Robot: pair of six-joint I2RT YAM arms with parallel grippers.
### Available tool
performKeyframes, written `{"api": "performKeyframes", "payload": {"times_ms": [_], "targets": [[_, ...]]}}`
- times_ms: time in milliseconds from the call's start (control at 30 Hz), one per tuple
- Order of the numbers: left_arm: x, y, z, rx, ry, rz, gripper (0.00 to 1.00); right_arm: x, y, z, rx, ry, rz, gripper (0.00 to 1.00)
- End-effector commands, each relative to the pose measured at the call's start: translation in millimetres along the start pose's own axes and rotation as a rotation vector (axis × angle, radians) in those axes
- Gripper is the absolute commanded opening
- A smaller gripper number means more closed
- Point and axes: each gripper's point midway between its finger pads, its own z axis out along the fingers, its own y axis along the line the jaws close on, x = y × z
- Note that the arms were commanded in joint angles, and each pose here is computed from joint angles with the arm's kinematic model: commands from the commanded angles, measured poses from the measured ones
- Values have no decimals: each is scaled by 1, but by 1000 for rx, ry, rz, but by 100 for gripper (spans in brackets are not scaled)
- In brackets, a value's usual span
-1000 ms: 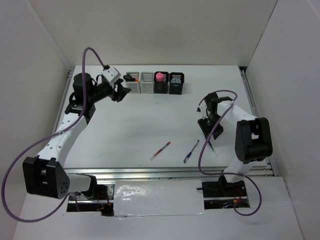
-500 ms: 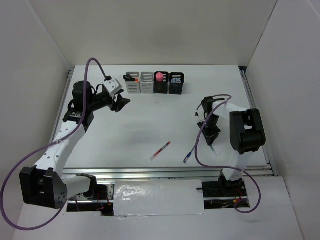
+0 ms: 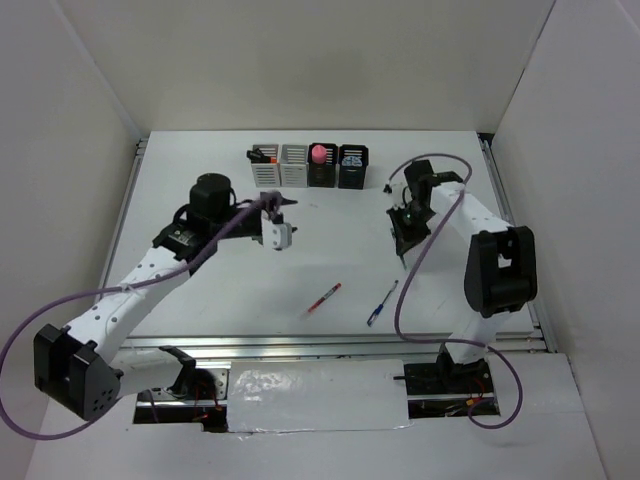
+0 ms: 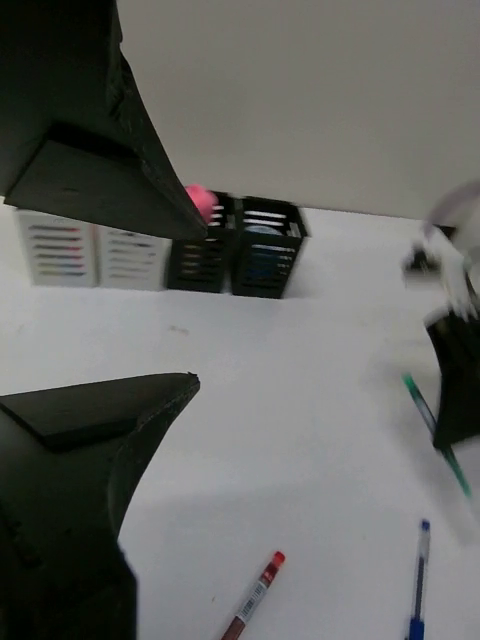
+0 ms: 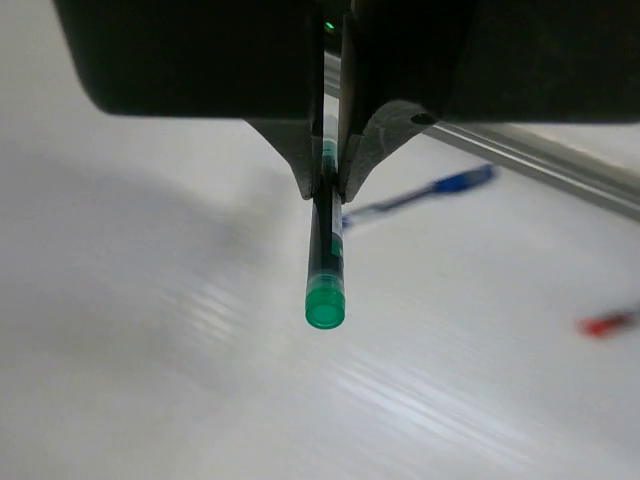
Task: Sort the stationery into containers
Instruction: Pick up the pen from the center of the board.
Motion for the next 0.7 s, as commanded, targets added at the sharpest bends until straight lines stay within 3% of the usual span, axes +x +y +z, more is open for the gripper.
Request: {"api": "performKeyframes", "payload": {"times_ms": [0, 33, 133, 267, 667], "targets": [[-24, -33, 25, 126, -83, 426, 68, -38, 54, -69, -225, -234, -8, 0], [-29, -36, 30, 124, -99, 547, 68, -40, 72, -77, -325, -255, -10, 0], [-35, -75, 48, 184, -166, 714, 68, -43, 96, -90, -466, -260, 34, 0], [-44, -104, 68, 251, -240, 823, 68, -41, 130, -103, -694, -220, 63, 0], [-50, -158, 113, 447, -324, 985, 69, -26, 167, -90, -789, -90, 119, 0]]}}
